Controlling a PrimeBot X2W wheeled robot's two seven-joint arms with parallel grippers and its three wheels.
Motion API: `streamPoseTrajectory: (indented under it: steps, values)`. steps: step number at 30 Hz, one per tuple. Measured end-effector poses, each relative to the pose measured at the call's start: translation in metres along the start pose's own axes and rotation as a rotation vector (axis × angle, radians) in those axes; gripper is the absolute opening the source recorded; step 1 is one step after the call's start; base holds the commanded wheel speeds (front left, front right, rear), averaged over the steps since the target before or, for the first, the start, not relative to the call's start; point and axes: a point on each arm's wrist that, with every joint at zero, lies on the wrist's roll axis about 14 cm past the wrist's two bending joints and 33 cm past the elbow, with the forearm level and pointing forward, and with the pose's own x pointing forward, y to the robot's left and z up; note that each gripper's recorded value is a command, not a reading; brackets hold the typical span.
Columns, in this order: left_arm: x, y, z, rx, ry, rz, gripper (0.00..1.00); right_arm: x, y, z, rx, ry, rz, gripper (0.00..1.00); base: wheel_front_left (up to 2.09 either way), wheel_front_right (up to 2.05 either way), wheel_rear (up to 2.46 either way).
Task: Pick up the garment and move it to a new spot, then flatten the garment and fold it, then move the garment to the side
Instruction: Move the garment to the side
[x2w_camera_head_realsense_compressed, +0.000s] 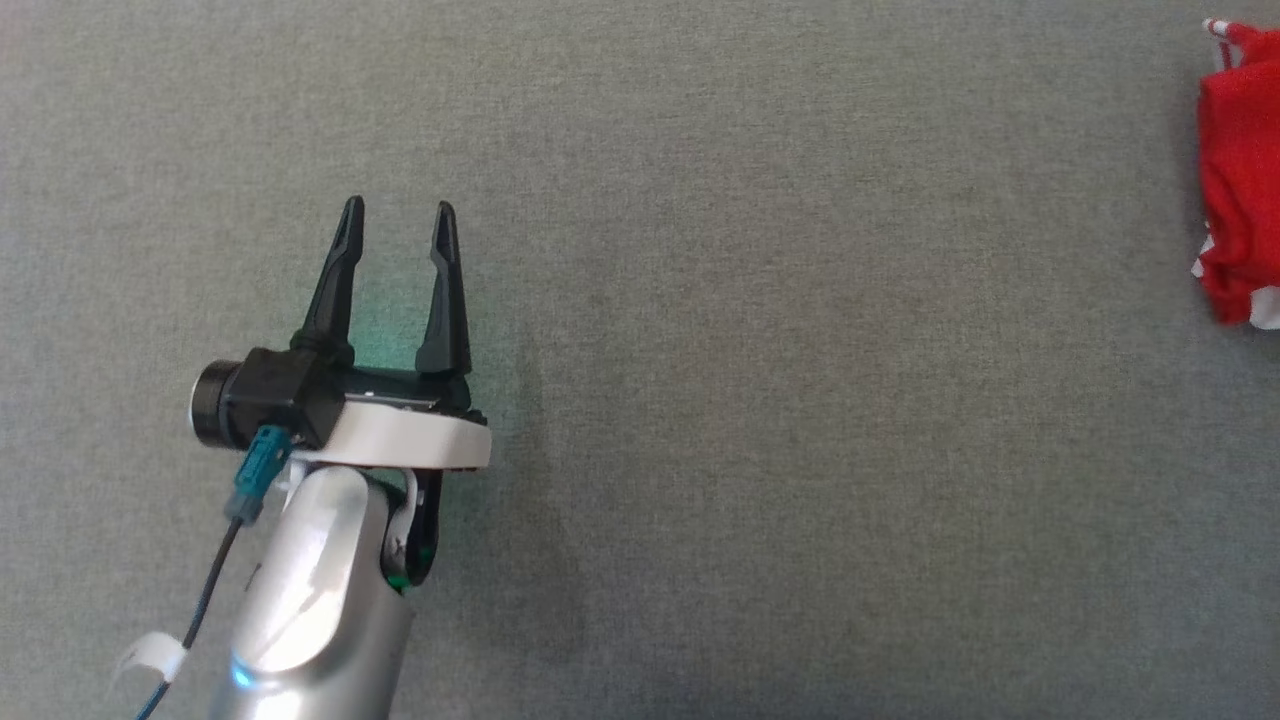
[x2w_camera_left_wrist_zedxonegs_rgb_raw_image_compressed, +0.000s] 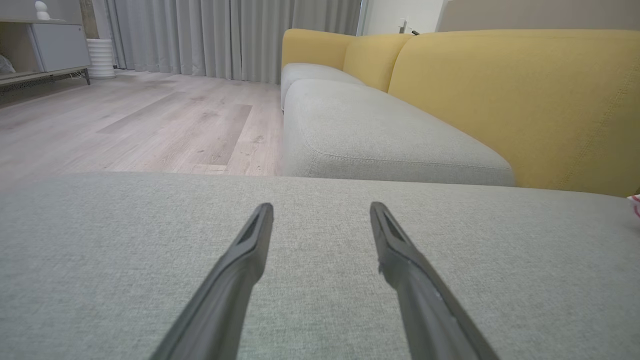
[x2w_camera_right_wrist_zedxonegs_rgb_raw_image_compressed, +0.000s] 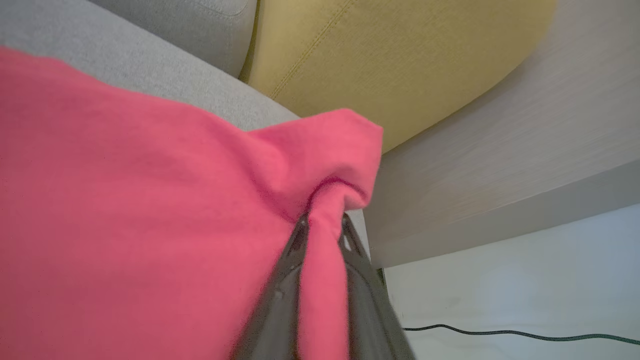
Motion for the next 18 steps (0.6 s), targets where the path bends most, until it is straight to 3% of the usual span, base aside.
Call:
streamPoseTrajectory:
  steps: [1,9,13,18]
  values:
    - [0.0,-0.001,0.0,-0.001,0.0,-0.004,1.0,-0.001,-0.001,0.003,0.016,-0.011,-0.007,1.0,0.0,0.0,0.0]
    - [-0.002,-0.002,0.018,0.001,-0.04,-0.005,1.0,-0.02,0.005,0.044,0.084,-0.139,-0.008,1.0,0.0,0.0,0.0]
    - [-0.007,-0.006,0.035,0.006,-0.08,-0.009,1.0,-0.043,0.018,0.088,0.157,-0.279,0.021,1.0,0.0,0.0,0.0]
    - [-0.017,-0.009,0.061,0.009,-0.142,-0.008,1.0,-0.087,0.038,0.156,0.33,-0.525,0.083,1.0,0.0,0.0,0.0]
